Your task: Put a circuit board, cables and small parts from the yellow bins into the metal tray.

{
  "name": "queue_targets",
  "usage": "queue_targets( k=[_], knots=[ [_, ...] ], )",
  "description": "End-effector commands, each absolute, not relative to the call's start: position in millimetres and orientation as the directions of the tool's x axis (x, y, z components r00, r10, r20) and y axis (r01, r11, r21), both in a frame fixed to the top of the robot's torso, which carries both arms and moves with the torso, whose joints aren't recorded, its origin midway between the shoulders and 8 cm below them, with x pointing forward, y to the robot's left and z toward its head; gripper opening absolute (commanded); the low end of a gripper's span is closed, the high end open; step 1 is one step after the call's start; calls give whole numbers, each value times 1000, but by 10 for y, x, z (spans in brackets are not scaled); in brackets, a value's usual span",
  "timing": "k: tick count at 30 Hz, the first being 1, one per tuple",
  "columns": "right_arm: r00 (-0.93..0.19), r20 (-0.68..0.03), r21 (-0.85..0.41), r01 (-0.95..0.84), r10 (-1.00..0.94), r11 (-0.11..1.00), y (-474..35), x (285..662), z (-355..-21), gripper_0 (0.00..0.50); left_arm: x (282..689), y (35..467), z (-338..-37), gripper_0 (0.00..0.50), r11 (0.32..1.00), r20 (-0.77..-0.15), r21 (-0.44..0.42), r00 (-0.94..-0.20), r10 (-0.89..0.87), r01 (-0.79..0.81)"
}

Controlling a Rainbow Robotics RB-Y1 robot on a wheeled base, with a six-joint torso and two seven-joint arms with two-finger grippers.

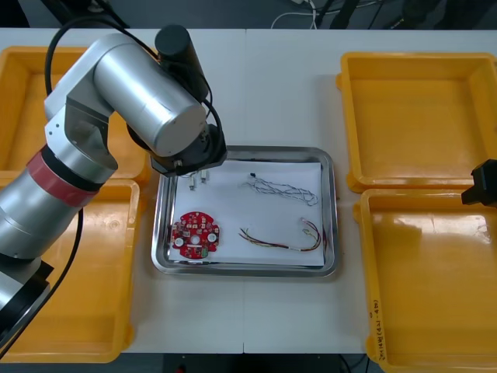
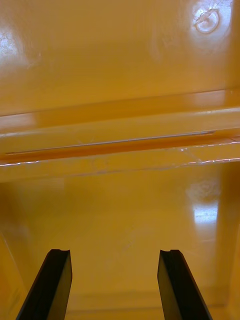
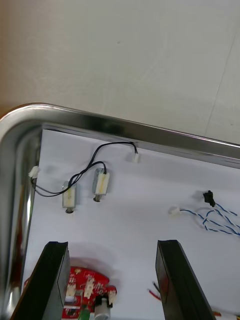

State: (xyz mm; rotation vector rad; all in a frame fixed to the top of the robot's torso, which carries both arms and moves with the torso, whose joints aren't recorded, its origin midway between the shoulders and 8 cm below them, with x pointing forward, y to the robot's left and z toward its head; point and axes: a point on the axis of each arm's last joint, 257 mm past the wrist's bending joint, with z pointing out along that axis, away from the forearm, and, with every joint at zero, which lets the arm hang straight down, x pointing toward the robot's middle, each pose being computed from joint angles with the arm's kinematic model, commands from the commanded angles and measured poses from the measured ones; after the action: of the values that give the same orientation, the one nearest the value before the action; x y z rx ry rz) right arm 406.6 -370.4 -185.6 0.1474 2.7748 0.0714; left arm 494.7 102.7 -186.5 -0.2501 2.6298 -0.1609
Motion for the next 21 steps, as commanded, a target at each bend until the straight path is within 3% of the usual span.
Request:
queue_targets(
  k=[1,14,21],
  knots=[
    [-905,-394,62,146,158,987,-3853,4086,-1663,500,4923,1386,-1540,500,980,-470,-148,-863,-186,-131],
    [-901,-406,64,138,152,988,-3850,4118,-1659,500,4773,2073,-1145,500,992,-421,-114,-902,-98,-54],
    [-895,-420,75,130,150,989,-3850,4139,-1712,500,4736,2300,-963,500,992,-423,-126,-902,-80,-28]
  ],
)
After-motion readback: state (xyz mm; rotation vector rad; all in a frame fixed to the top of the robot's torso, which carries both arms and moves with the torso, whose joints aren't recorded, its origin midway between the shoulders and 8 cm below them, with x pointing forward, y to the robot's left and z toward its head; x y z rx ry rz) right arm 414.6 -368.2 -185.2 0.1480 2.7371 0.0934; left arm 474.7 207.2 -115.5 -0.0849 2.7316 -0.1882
